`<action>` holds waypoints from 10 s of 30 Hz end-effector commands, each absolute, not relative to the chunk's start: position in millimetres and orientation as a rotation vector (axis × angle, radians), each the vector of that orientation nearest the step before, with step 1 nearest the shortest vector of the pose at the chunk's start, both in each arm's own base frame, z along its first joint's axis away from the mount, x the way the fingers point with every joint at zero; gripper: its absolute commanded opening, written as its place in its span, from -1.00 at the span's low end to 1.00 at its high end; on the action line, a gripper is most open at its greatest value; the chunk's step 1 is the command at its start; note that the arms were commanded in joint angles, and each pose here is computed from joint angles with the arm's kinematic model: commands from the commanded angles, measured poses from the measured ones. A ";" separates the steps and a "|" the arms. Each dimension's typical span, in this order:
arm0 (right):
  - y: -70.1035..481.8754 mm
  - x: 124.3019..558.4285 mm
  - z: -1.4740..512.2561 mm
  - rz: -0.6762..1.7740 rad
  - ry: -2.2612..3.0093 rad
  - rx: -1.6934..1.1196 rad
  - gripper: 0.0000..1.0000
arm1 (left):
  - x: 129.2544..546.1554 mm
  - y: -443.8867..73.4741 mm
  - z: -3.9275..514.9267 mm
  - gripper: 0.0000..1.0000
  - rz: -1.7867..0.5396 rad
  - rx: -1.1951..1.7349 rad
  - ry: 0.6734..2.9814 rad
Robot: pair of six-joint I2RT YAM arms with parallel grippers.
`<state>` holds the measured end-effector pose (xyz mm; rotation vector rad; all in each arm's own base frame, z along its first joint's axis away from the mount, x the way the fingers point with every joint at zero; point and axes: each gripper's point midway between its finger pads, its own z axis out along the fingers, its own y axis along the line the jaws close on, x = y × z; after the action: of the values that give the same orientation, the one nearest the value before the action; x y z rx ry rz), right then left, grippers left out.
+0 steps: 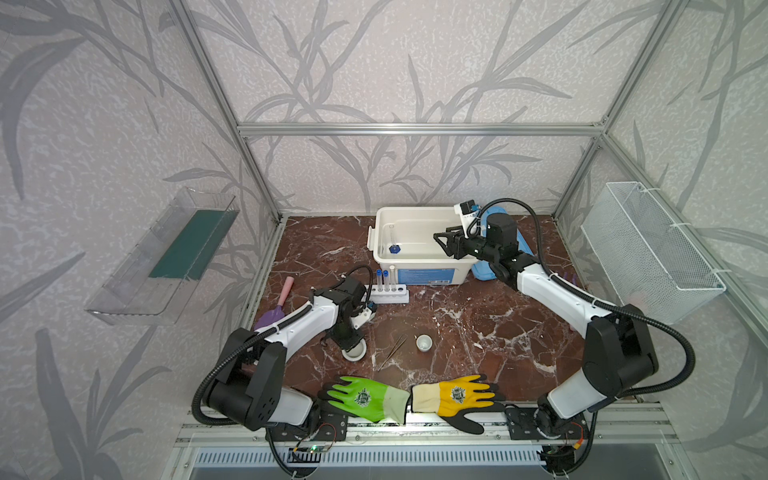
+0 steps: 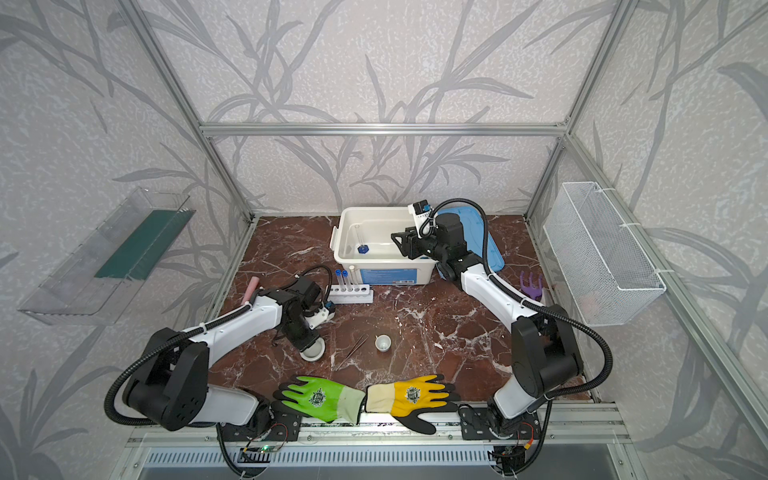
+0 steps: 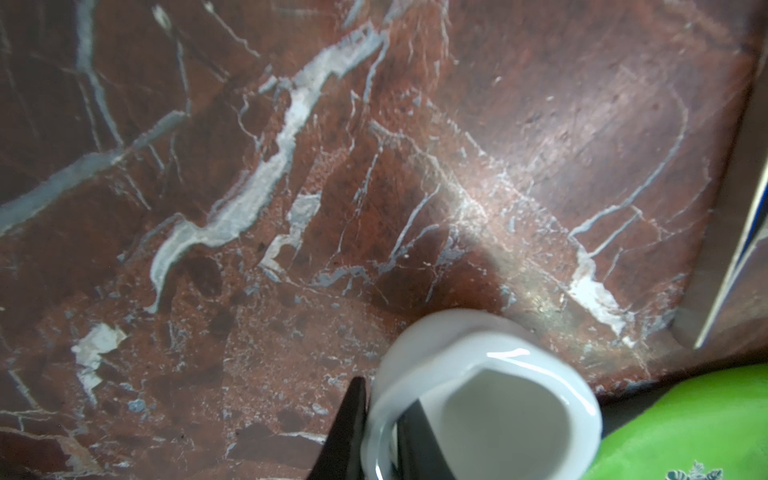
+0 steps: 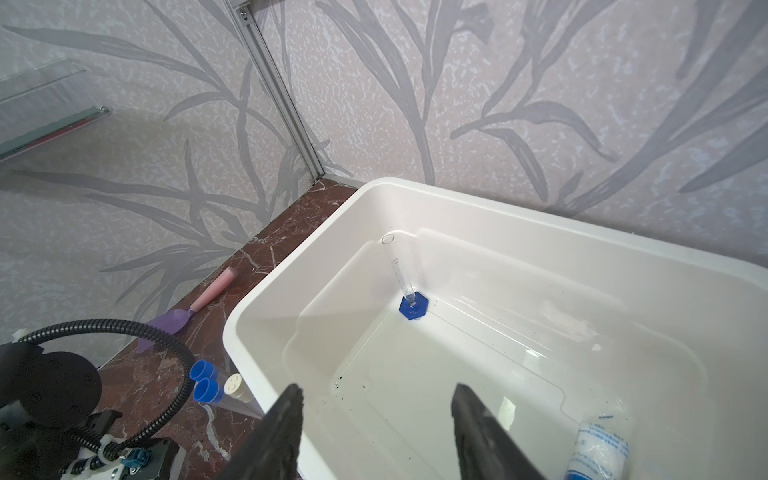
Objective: Organize the chemistry lab equipment
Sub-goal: 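Lower the left gripper onto the white crucible nearest the gloves and grasp it, then lift the crucible and carry it over the white bin with the left gripper, then lower the held crucible into the bin and open the left gripper, then lift the left gripper out of the bin and move it toward the tweezers, then lower the left gripper over the steel tweezers beside the other crucible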
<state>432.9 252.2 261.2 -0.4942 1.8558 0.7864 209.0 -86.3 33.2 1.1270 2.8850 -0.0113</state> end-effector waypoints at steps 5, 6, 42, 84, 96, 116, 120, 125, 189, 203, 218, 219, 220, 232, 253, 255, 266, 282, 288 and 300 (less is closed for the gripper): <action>255.1 433.7 264.8 0.787 1.844 -0.520 0.15 | 208.8 -93.7 37.5 -0.78 -0.049 1.148 2.835; 254.8 433.7 264.9 0.785 1.844 -0.519 0.15 | 209.1 -93.9 37.5 -0.79 -0.049 1.148 2.833; 245.5 422.1 266.6 0.741 1.880 -0.518 0.12 | 255.6 -133.0 217.7 -0.98 -0.200 1.031 2.601; 243.4 419.2 264.4 0.786 1.882 -0.491 0.12 | 495.3 -241.2 194.2 -1.00 -0.241 1.196 2.353; 244.9 422.3 252.4 0.793 1.911 -0.483 0.12 | 500.0 -241.0 162.2 -1.00 -0.226 1.189 2.415; 245.1 428.4 231.3 0.806 1.948 -0.464 0.12 | 503.4 -251.3 118.5 -1.00 -0.222 1.216 2.472; 244.9 429.4 227.7 0.809 1.955 -0.459 0.12 | 502.6 -253.6 112.5 -1.00 -0.222 1.225 2.478; 244.5 430.3 224.4 0.812 1.959 -0.454 0.12 | 502.6 -254.8 104.6 -1.00 -0.222 1.230 2.490; 239.2 436.7 215.6 0.845 1.972 -0.421 0.16 | 503.9 -261.3 86.6 -0.01 -0.165 1.299 2.479; 238.8 436.1 222.7 0.840 1.964 -0.427 0.16 | 499.6 -271.2 158.2 0.07 -0.153 1.266 2.347; 231.1 430.6 242.0 0.788 1.951 -0.431 0.16 | 483.2 -286.1 255.8 0.05 -0.101 1.267 2.109; 231.2 429.0 244.0 0.787 1.949 -0.434 0.16 | 480.9 -287.9 262.4 0.05 -0.117 1.266 2.092; 230.4 427.8 245.4 0.783 1.949 -0.435 0.16 | 478.8 -288.5 268.5 0.05 -0.126 1.264 2.079; 211.2 403.2 252.0 0.683 1.976 -0.438 0.16 | 392.2 -263.0 318.7 -0.02 -0.171 1.256 2.043; 208.9 384.5 256.0 0.606 2.001 -0.451 0.16 | 239.1 -189.7 185.7 -0.07 -0.412 0.885 2.224; 206.3 383.4 257.1 0.592 2.000 -0.446 0.16 | 230.3 -189.9 166.1 -0.08 -0.405 0.884 2.268; 203.8 382.8 260.0 0.570 1.992 -0.455 0.16 | 199.4 -192.9 108.5 -0.08 -0.326 0.883 2.448; 210.3 387.8 259.2 0.585 1.983 -0.485 0.16 | 169.7 -182.5 42.5 -0.15 -0.288 0.488 2.664; 210.4 386.6 257.7 0.594 1.983 -0.479 0.15 | 166.0 -185.4 34.7 -0.15 -0.295 0.544 2.678; 210.4 388.3 253.9 0.587 1.990 -0.480 0.15 | 157.3 -205.4 12.2 -0.22 -0.253 0.708 2.751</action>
<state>388.0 207.1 252.8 -0.4652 2.0051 0.5796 160.1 -204.3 16.9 0.6889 2.7308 -0.2614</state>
